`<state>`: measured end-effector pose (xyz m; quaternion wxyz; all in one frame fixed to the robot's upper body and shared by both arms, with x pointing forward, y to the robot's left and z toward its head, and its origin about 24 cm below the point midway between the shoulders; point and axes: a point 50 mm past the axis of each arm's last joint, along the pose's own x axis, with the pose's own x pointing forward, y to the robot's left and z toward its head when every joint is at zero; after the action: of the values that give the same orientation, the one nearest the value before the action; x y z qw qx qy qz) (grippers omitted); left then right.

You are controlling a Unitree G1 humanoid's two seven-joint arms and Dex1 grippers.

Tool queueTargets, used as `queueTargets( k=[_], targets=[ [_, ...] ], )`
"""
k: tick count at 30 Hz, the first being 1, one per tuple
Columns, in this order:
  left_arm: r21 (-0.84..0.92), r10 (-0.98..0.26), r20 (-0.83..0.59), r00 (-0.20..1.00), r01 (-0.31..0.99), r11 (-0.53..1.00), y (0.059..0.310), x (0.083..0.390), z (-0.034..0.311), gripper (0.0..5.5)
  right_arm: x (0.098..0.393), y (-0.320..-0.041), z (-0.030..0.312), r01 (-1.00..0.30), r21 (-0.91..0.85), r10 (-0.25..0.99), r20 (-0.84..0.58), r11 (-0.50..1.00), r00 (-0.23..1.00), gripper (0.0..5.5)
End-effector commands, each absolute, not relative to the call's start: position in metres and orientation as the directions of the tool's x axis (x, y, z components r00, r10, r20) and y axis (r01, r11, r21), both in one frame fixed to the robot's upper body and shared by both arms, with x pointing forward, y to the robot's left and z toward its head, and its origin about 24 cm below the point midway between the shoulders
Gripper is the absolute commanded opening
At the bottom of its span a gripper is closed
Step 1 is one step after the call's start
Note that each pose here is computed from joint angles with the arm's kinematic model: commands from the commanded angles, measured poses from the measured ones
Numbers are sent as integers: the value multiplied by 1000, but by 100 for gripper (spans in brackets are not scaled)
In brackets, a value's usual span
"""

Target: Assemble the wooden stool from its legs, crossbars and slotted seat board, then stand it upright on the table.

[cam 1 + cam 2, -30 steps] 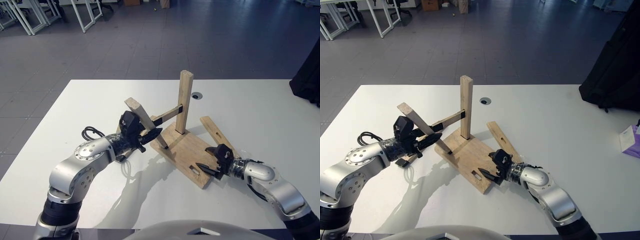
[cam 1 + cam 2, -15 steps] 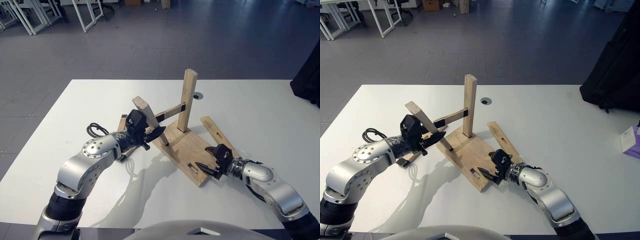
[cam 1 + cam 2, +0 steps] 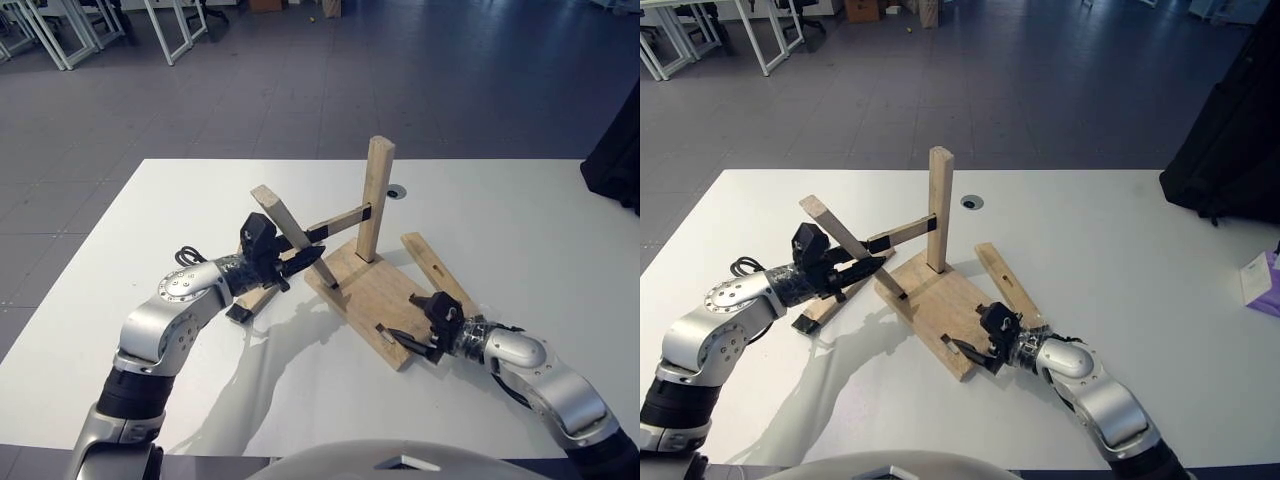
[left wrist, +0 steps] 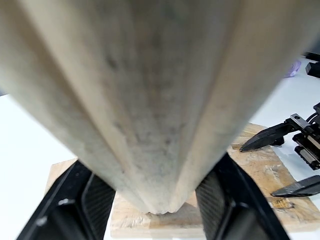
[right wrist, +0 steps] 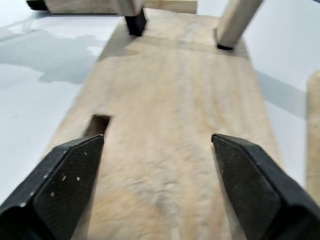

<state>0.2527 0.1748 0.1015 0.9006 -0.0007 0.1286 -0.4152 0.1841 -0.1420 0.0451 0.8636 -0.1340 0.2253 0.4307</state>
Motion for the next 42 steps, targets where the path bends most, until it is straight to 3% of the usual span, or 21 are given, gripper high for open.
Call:
queueTargets(
  k=[1, 8, 17, 26, 35, 42],
  targets=[
    [-178, -608, -601, 518, 656, 734, 201, 227, 42, 204, 159, -147, 28, -796, -2, 612, -638, 605, 468, 399],
    [-194, -605, -595, 529, 636, 747, 205, 232, 43, 204, 159, -149, 31, -789, -15, 598, -643, 615, 478, 399],
    [-176, -654, -561, 509, 698, 694, 187, 255, 55, 204, 165, -150, 29, -794, -21, 599, -644, 607, 475, 399],
    [-271, -642, -566, 517, 619, 737, 197, 260, 42, 204, 170, -152, 29, -797, -24, 599, -646, 604, 473, 399],
    [-168, -648, -618, 445, 731, 662, 189, 268, 47, 204, 172, -153, 30, -800, -33, 600, -643, 599, 476, 399],
    [-186, -629, -632, 453, 699, 690, 193, 262, 35, 204, 177, -155, 34, -807, -40, 607, -638, 589, 474, 399]
  ],
)
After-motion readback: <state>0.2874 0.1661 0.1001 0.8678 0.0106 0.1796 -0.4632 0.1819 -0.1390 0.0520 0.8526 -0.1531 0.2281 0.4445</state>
